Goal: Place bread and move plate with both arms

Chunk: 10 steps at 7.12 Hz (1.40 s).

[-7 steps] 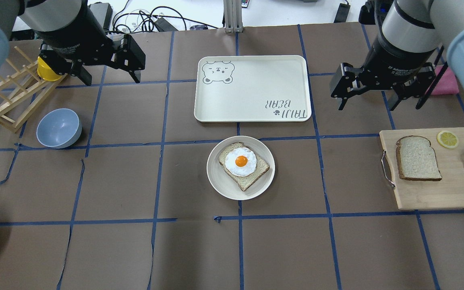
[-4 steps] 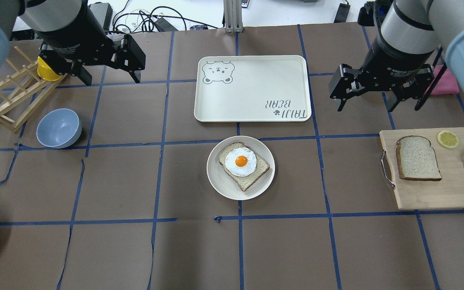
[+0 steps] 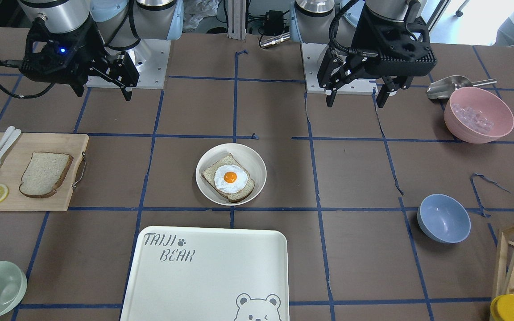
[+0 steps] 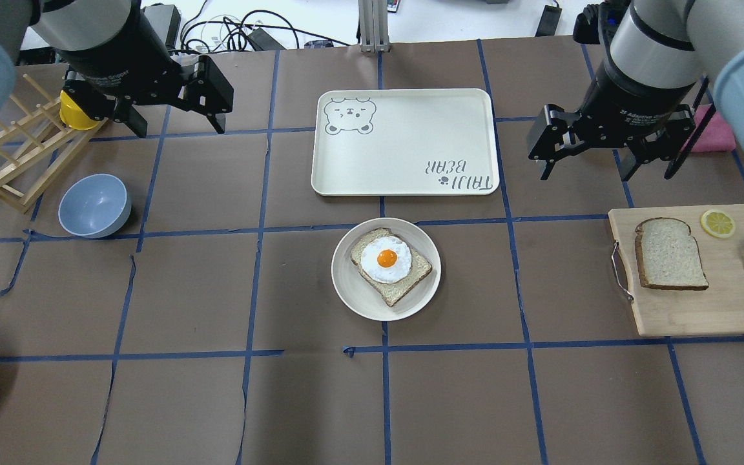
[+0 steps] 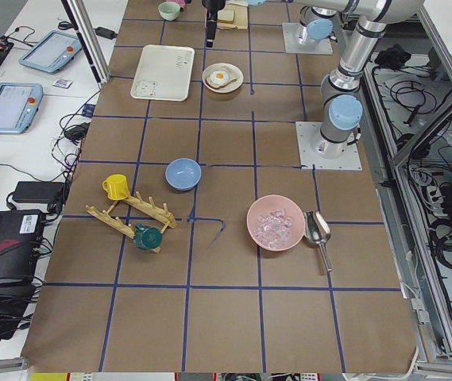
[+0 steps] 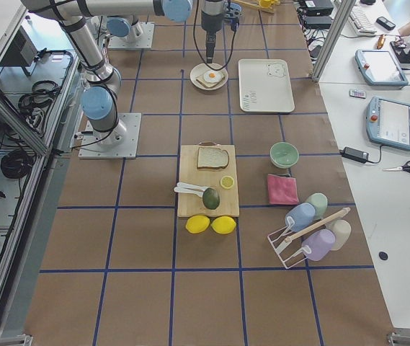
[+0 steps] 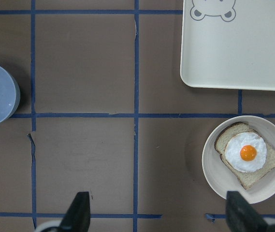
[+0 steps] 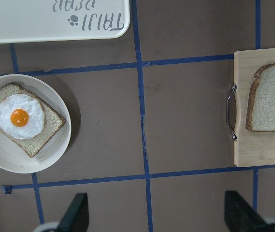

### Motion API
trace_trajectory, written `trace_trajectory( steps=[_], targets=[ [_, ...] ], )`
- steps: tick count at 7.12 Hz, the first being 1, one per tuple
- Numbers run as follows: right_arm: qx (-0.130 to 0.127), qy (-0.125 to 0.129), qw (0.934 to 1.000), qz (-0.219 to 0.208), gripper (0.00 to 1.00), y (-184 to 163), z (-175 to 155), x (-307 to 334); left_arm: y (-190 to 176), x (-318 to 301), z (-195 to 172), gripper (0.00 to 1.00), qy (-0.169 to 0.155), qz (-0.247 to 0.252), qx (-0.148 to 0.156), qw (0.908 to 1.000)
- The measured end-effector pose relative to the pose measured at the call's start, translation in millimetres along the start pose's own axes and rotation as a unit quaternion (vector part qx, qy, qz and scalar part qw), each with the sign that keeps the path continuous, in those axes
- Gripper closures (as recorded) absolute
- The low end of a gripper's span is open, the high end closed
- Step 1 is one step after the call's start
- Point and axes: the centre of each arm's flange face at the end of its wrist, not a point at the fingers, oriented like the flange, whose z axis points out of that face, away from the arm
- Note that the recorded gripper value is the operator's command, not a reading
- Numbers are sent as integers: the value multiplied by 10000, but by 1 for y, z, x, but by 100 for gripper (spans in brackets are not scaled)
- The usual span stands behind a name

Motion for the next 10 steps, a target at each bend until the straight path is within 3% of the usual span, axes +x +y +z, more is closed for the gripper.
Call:
trace_trajectory(
  steps=[6,9,10],
  targets=[
    [-77,-21,10000,1,0,-20,21,0,1,0,-2,0,16,3,13,10000],
    [-543,68,9984,111,0,-57,74,16,2,0,-2,0,13,5,4,10000],
    [-708,43,9971,282,6,-70,96,38,1,0,0,0,16,7,-13,10000]
  ],
)
